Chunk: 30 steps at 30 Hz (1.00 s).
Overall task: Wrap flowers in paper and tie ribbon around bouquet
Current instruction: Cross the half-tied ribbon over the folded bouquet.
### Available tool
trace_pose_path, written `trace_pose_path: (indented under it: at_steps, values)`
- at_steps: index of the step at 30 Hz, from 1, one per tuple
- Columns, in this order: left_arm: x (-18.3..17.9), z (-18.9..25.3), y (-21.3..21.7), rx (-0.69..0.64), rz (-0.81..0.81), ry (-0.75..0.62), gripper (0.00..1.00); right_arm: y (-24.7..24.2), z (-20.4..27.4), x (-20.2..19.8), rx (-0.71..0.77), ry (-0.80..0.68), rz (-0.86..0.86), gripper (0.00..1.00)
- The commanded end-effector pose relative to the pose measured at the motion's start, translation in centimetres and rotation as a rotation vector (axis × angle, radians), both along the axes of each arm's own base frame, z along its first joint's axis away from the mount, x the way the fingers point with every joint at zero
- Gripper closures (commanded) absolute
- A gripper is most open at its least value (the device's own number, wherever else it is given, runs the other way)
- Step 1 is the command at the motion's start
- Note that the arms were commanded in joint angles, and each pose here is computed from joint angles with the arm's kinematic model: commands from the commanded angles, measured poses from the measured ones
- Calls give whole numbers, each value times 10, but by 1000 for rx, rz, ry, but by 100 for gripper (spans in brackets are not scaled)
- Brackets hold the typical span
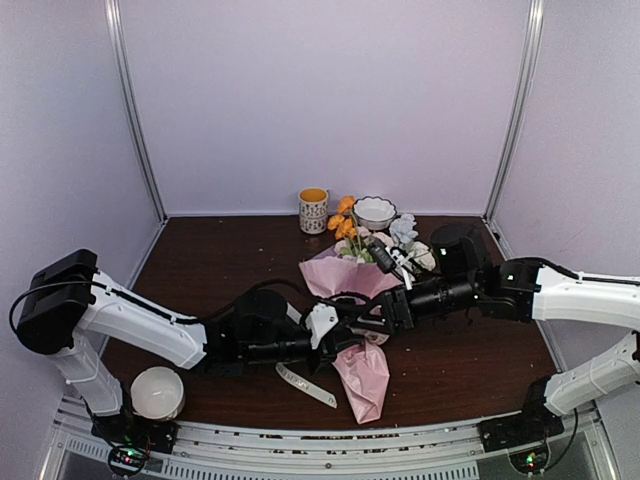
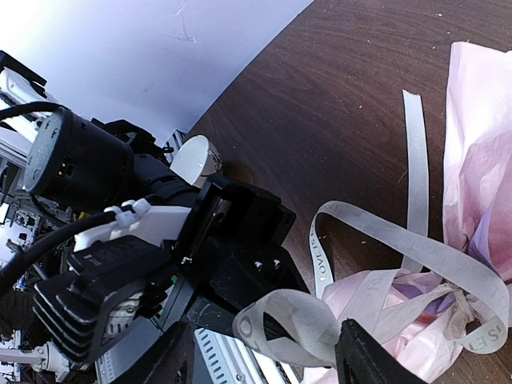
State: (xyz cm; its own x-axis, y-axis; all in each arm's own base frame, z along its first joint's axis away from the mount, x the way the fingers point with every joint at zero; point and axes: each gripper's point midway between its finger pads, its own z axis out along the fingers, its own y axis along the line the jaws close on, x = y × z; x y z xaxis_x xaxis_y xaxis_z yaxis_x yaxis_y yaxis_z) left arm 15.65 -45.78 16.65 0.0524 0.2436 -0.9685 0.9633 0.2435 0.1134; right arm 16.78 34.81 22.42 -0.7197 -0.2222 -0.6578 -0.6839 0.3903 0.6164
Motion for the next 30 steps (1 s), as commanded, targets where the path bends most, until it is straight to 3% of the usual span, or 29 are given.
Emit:
trace_pose_path:
  at_steps: [1, 5, 7, 11, 16, 24, 26, 30]
  values:
    - [2, 29, -4, -72, -11, -10, 100, -3, -6, 1, -38, -29, 4, 39]
    - [2, 28, -3, -69, -10, -6, 100, -2, -14, 3, -69, -21, 8, 41]
    - [2, 26, -4, -68, -13, -3, 100, -2, -16, 4, -71, -23, 5, 47]
    - [2, 23, -4, -63, -17, 14, 100, 3, -16, 5, -62, -15, 13, 65]
    - [2, 23, -3, -57, -18, 21, 100, 4, -8, 6, -35, -31, 11, 100]
    - [5, 18, 0, -19, 0, 30, 99, -6, -3, 18, -37, -62, -63, 100]
    - [9, 16, 3, 10, 27, 40, 80, -6, -3, 20, -36, -68, -75, 100]
    - [7, 23, 16, 50, 49, 63, 56, -7, -7, 24, -54, -70, -87, 100]
